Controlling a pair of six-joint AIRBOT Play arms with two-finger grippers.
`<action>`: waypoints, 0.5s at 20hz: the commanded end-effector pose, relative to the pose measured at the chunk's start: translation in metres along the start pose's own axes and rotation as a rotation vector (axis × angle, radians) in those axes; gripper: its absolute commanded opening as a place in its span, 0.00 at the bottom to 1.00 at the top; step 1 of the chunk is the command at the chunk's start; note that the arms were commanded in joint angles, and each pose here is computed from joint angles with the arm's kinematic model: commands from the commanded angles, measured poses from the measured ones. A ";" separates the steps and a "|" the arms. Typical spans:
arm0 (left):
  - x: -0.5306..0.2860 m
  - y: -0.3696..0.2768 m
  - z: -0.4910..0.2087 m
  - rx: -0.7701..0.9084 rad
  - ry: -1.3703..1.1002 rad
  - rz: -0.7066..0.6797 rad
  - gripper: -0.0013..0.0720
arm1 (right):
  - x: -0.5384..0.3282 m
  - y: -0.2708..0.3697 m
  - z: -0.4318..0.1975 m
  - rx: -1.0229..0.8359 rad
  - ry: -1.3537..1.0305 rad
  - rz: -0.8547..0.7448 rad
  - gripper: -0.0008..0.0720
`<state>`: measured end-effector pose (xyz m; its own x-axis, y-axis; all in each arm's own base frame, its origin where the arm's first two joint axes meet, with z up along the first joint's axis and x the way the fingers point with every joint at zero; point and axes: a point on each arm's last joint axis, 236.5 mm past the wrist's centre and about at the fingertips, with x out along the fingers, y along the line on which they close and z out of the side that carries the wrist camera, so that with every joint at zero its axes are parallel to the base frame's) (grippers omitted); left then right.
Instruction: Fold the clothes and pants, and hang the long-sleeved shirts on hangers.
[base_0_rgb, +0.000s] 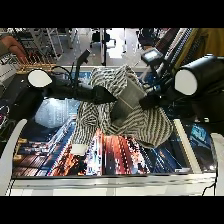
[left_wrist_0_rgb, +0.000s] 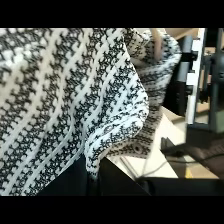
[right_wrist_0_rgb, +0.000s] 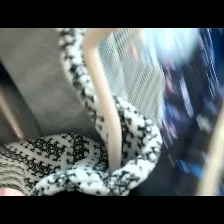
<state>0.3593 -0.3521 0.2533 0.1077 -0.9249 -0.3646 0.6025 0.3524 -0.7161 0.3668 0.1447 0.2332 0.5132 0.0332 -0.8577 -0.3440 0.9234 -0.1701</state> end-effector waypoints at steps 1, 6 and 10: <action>-0.011 0.016 -0.001 0.038 -0.007 0.151 0.04 | -0.016 0.011 0.057 0.108 -0.243 0.124 0.07; -0.029 0.047 0.001 0.099 -0.011 0.329 0.05 | -0.047 0.043 0.102 0.162 -0.438 0.464 0.07; -0.036 0.049 0.017 0.107 -0.077 0.340 0.77 | -0.073 0.015 0.150 0.351 -0.655 0.483 0.07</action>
<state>0.3862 -0.3126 0.2382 0.3175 -0.7877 -0.5279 0.6088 0.5961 -0.5235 0.4222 0.2101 0.3201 0.6820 0.5133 -0.5209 -0.4416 0.8568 0.2661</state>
